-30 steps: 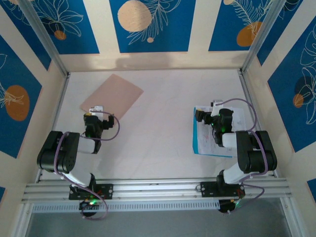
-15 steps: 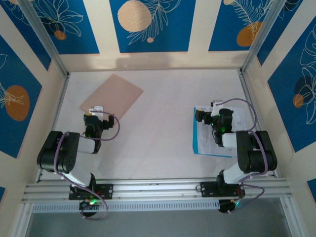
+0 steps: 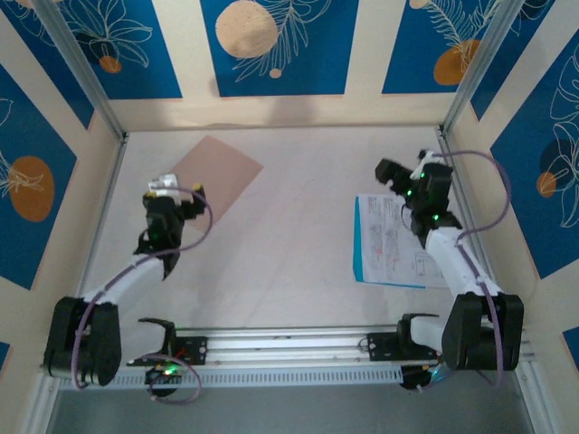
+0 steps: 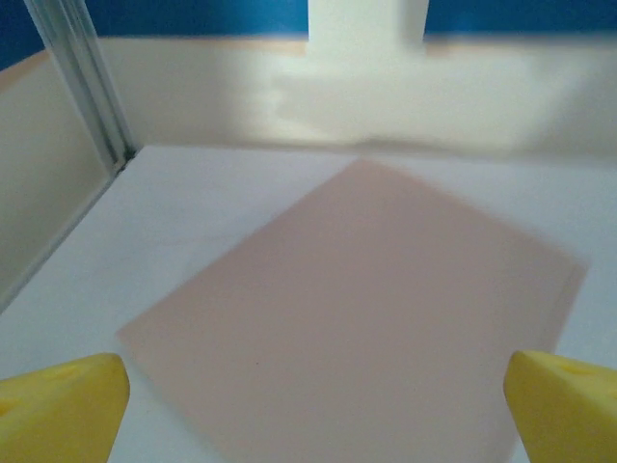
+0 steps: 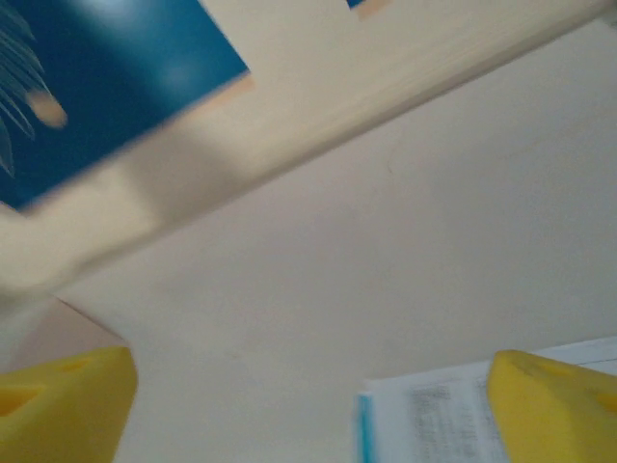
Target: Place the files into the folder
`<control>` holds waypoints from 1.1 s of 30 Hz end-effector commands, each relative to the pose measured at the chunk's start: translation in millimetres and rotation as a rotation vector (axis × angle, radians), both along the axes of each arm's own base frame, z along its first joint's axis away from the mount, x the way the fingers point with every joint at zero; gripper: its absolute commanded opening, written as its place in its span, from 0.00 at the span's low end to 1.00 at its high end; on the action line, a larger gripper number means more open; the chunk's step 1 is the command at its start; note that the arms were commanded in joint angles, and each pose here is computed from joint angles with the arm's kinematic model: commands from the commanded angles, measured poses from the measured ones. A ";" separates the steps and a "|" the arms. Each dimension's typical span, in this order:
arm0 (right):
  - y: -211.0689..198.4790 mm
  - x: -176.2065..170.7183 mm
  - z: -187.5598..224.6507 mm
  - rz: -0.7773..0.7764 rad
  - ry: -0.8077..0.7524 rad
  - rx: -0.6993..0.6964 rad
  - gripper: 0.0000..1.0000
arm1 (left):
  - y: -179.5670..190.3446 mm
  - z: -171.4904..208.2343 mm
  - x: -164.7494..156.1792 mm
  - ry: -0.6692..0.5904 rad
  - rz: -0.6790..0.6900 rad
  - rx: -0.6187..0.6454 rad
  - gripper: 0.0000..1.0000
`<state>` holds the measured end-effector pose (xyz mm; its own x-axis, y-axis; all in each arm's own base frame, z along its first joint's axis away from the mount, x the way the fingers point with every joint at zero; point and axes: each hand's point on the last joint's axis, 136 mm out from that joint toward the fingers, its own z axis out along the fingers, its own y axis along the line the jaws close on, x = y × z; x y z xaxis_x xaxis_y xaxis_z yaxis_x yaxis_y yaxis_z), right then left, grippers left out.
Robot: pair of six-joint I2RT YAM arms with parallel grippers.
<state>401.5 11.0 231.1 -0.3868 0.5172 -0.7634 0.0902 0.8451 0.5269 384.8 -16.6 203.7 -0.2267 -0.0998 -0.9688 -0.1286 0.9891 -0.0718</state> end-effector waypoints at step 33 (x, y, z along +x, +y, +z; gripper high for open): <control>159.5 -98.4 -56.9 0.323 0.661 0.109 0.69 | -159.6 -216.7 3.7 1.085 0.003 -0.711 0.49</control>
